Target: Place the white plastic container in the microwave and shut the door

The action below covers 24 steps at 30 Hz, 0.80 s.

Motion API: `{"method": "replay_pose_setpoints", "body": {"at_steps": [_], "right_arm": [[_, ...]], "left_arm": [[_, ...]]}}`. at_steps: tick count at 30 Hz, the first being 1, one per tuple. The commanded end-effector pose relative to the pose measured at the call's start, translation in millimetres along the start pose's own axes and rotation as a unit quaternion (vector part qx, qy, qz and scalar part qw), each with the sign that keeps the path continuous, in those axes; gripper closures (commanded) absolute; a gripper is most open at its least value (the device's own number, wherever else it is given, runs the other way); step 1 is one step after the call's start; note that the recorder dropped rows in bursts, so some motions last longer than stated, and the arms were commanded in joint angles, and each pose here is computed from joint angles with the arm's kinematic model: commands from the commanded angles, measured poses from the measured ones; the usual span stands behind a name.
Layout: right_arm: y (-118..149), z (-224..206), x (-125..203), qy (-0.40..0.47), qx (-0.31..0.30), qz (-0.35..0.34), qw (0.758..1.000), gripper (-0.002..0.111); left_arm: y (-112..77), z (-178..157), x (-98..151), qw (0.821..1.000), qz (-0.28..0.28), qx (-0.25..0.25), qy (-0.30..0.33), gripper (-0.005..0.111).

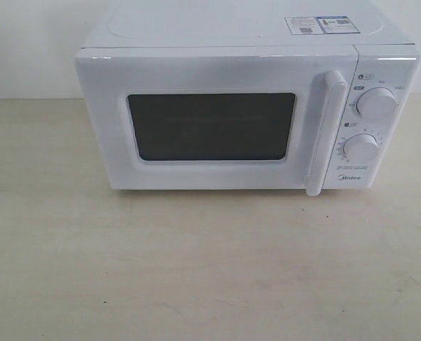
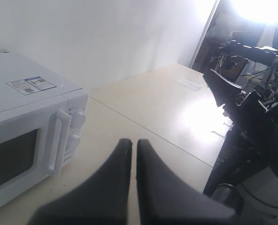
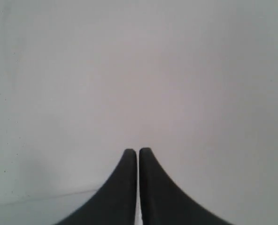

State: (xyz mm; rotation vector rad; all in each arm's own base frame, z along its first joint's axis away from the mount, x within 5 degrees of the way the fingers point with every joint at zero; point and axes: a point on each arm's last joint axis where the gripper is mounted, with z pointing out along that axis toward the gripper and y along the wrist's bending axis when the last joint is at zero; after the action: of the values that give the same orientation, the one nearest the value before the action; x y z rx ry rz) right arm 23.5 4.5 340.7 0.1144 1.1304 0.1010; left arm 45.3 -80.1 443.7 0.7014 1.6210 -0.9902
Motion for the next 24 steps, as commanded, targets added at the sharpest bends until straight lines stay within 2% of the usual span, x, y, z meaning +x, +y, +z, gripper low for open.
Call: {"method": "replay_pose_setpoints", "body": {"at_steps": [1,7,12,24], "right_arm": [[-4,-9,29,0.023,-0.005,0.015,1.000,0.108],[-11,-13,74,0.092,-0.017,0.031,0.995,0.108],[-18,-17,97,0.130,-0.006,0.042,0.991,0.108],[-16,-17,97,0.131,-0.015,0.028,0.991,0.108]], "left_arm": [[0.1,0,0,1.000,-0.007,-0.001,-0.007,0.102],[0.1,0,0,1.000,-0.007,-0.001,-0.007,0.102],[0.1,0,0,1.000,-0.007,-0.001,-0.007,0.102],[0.1,0,0,1.000,-0.007,-0.001,-0.007,0.102]]}}
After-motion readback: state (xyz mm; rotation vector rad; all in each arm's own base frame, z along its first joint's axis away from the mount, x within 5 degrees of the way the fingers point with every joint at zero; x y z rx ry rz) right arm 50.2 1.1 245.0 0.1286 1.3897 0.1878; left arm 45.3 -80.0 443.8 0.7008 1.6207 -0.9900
